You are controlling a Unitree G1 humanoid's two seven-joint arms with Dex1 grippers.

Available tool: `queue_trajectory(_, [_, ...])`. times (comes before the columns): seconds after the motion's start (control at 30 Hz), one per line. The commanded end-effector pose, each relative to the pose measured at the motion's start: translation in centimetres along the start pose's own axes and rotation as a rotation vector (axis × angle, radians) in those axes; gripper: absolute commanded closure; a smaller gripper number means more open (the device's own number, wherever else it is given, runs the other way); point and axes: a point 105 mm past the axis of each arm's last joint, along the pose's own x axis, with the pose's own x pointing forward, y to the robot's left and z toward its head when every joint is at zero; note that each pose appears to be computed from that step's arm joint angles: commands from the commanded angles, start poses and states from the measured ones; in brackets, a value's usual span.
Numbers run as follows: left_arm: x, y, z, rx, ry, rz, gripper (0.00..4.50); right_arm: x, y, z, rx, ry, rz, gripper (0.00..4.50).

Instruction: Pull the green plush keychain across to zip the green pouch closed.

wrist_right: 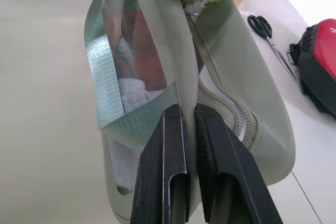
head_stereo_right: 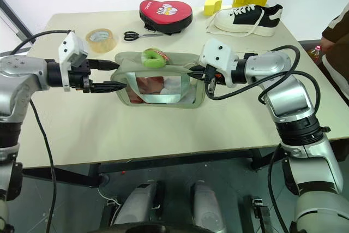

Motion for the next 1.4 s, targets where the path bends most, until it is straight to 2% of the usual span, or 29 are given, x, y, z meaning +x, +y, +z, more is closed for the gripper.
queue_trajectory(0.03, [0.3,0.7,-0.1,0.024,-0.013,0.048,1.79,0.2,-0.1,1.2,-0.040,-0.028,0.007,4.50])
queue_trajectory(0.2, [0.4,1.1,-0.2,0.017,-0.023,0.051,4.38,0.2,-0.1,1.2,-0.039,-0.028,0.005,4.50])
queue_trajectory(0.4, [0.5,1.6,0.0,0.013,-0.033,0.070,4.45,0.1,-0.3,1.2,-0.033,-0.025,-0.007,4.50])
queue_trajectory(0.5, [0.8,1.5,0.1,0.014,-0.041,0.059,4.50,-0.2,-0.5,1.4,0.007,-0.033,-0.004,3.33])
queue_trajectory(0.7, [1.4,1.2,0.4,0.018,-0.062,0.041,4.50,-2.0,-1.8,3.9,-0.086,-0.022,0.025,0.29])
queue_trajectory(0.73, [1.6,1.2,0.5,0.018,-0.067,0.040,4.50,-2.1,-2.0,4.5,-0.095,-0.030,0.025,0.10])
queue_trajectory(0.83, [1.9,1.2,0.6,0.025,-0.067,0.039,4.50,-1.9,-2.5,6.9,-0.118,-0.090,0.016,0.10])
queue_trajectory(0.97, [2.0,1.1,0.4,0.026,-0.063,0.032,4.50,0.3,-1.9,9.7,-0.106,-0.195,0.022,0.10])
queue_trajectory(1.1, [2.0,1.1,0.4,0.026,-0.063,0.027,4.50,3.3,-1.5,9.7,-0.097,-0.218,0.012,0.10])
queue_trajectory(1.27, [2.0,1.1,0.5,0.027,-0.064,0.027,4.50,5.1,-0.9,8.6,-0.098,-0.204,0.041,0.10])
queue_trajectory(1.37, [1.9,1.1,0.4,0.025,-0.064,0.031,4.50,5.4,-0.8,7.9,-0.095,-0.191,0.060,0.98])
queue_trajectory(1.4, [1.8,1.1,0.4,0.024,-0.063,0.032,4.50,5.4,-0.8,7.7,-0.097,-0.184,0.063,1.49])
